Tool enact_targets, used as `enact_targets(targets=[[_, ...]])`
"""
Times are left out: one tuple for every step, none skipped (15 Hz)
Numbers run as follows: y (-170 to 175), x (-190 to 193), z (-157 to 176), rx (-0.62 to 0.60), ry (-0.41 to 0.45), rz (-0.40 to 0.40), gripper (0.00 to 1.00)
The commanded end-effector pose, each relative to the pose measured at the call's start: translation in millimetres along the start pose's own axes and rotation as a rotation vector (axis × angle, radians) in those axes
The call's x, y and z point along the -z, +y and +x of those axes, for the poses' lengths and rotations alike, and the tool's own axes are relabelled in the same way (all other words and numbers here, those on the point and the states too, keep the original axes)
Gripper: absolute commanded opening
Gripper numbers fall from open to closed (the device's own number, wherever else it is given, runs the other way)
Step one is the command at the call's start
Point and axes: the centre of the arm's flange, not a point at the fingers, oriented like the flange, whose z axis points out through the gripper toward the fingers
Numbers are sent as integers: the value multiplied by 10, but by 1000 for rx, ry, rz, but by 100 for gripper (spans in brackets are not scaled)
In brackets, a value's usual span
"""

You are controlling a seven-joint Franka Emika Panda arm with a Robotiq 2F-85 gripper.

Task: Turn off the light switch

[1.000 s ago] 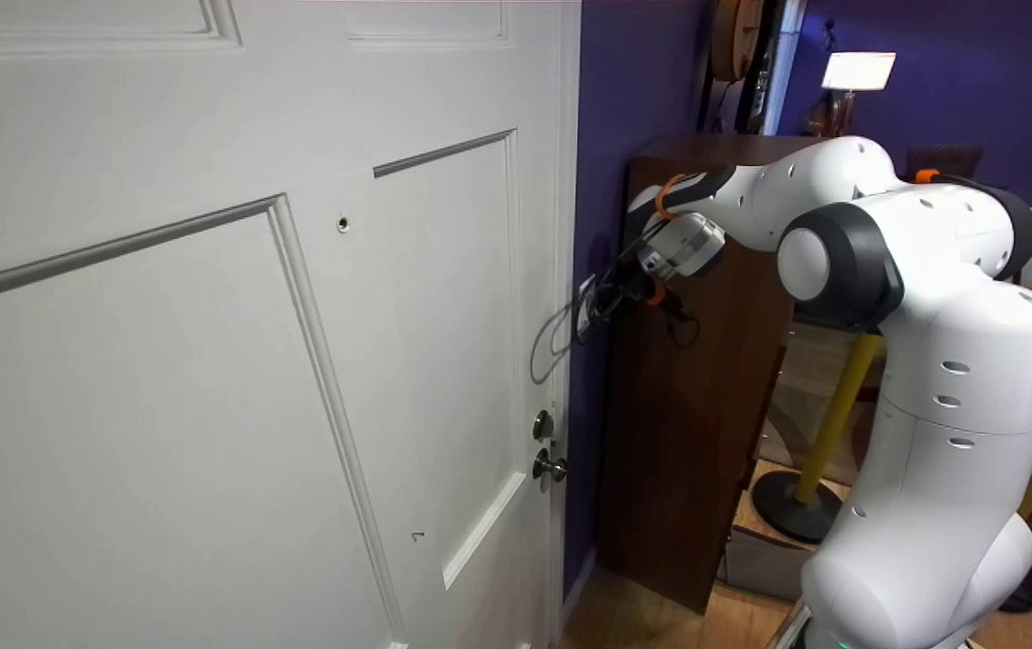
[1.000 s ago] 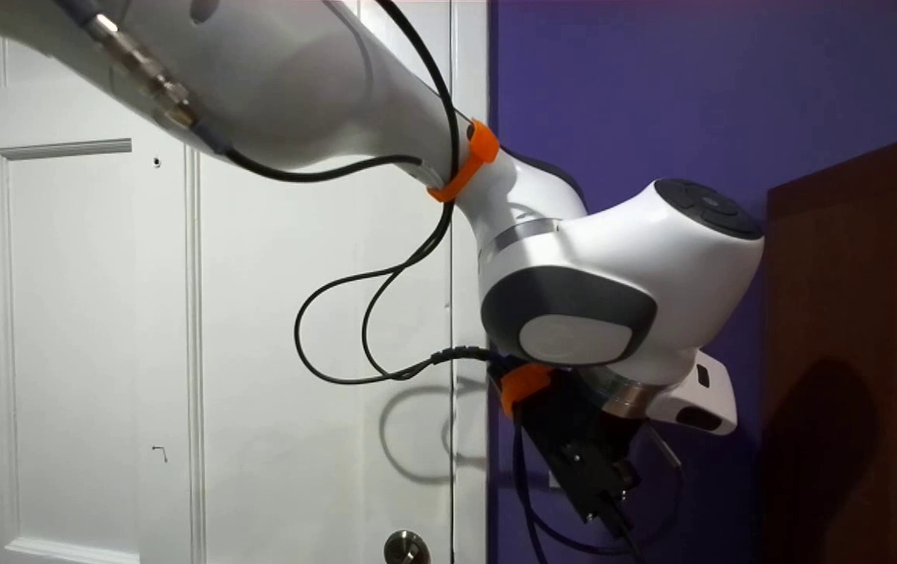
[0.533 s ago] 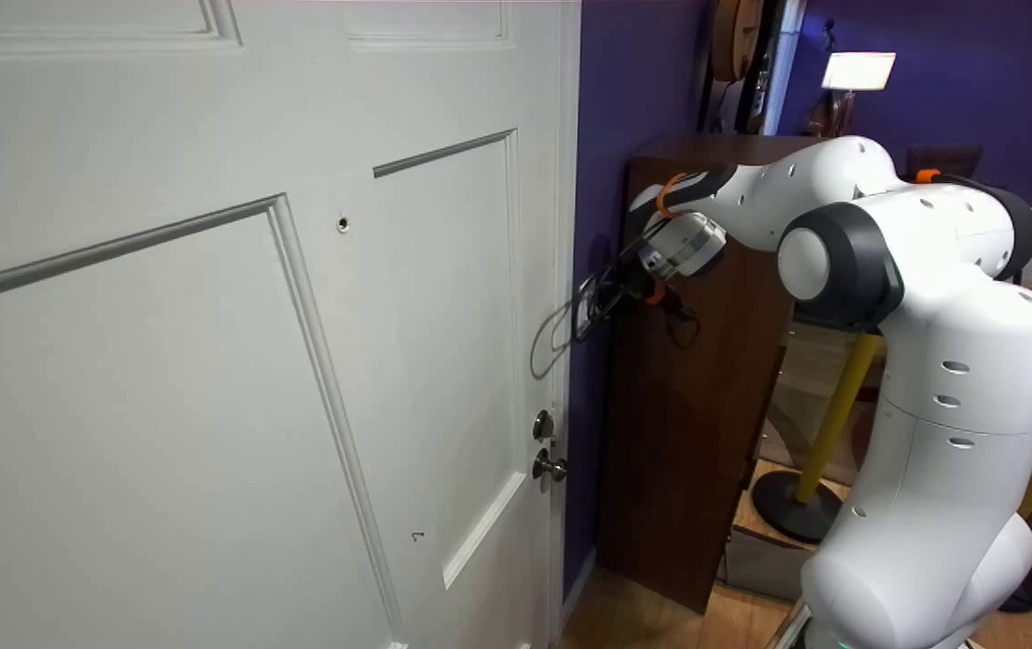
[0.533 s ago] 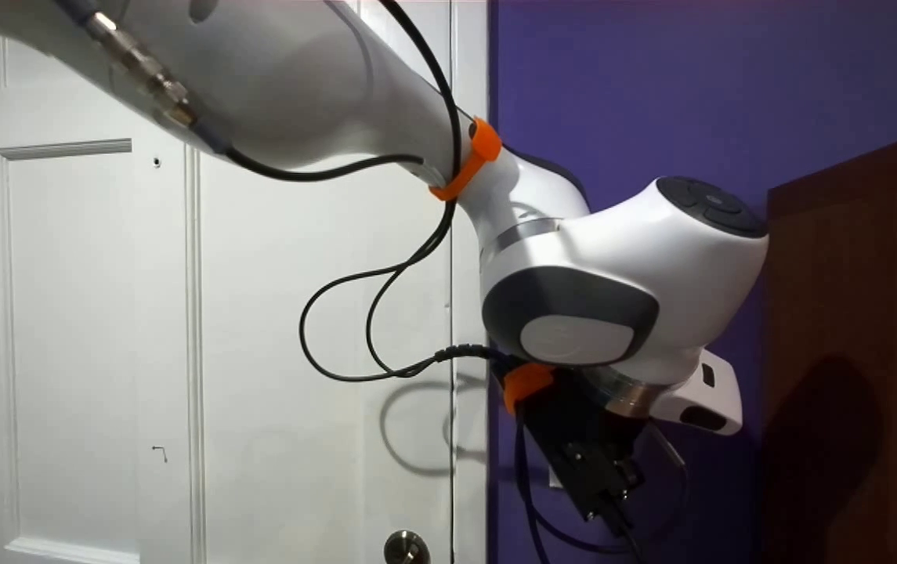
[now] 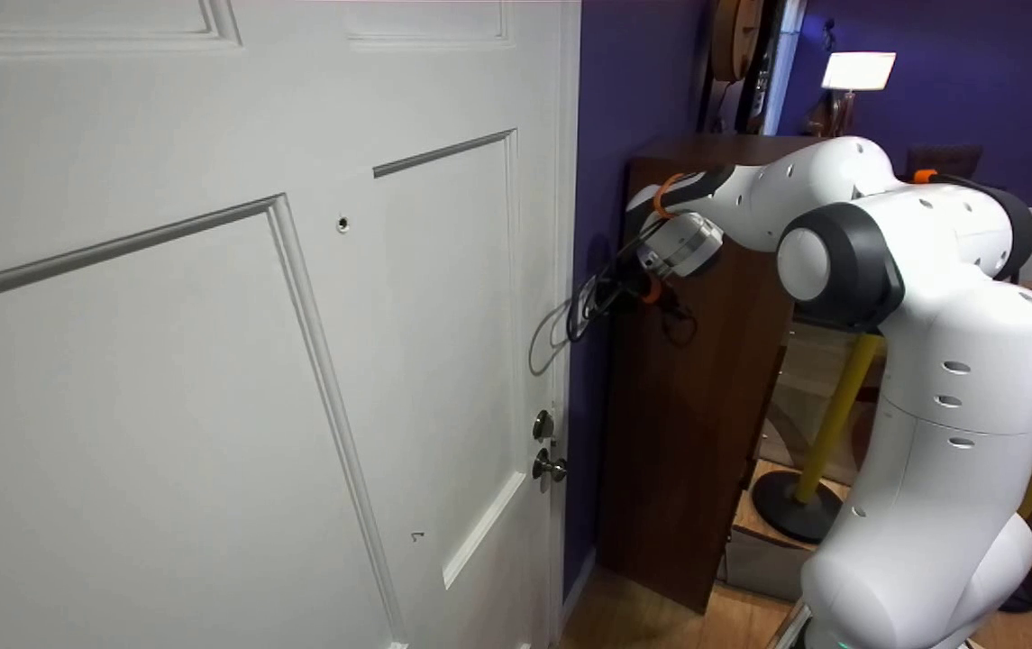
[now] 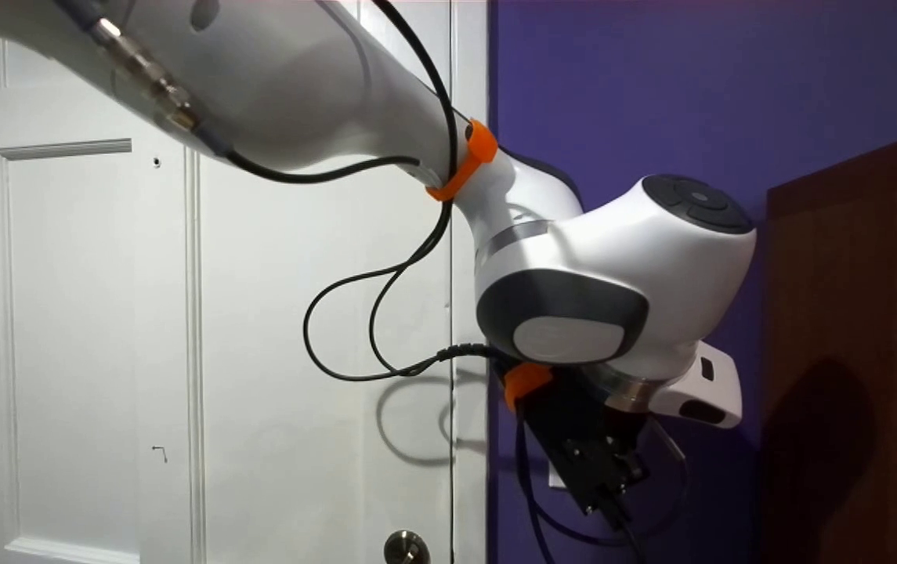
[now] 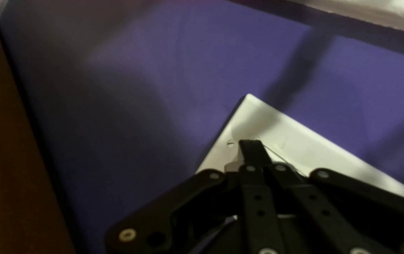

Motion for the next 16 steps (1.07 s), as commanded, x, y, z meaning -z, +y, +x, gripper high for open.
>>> enact_targets(targets=[[-39, -89, -15, -10, 0, 36, 0], [-41, -104, -20, -17, -3, 41, 0], [-47, -117, -25, -23, -2, 47, 0], [-53, -127, -32, -28, -4, 58, 0], [-66, -137, -41, -34, -4, 70, 0], [-69, -141, -44, -38, 0, 74, 0], [-71, -143, -45, -38, 4, 79, 0], [-78, -142, -50, -38, 1, 88, 0], [-85, -143, -58, -41, -2, 92, 0], [-91, -146, -66, -43, -7, 98, 0], [-107, -147, -83, -45, -16, 100, 0], [-118, -145, -98, -41, -29, 102, 0], [-134, -131, -122, -38, -40, 100, 0], [-158, -108, -149, -35, -44, 101, 0], [-180, -97, -167, -34, -52, 109, 0], [-229, -107, -196, -35, -56, 113, 0]])
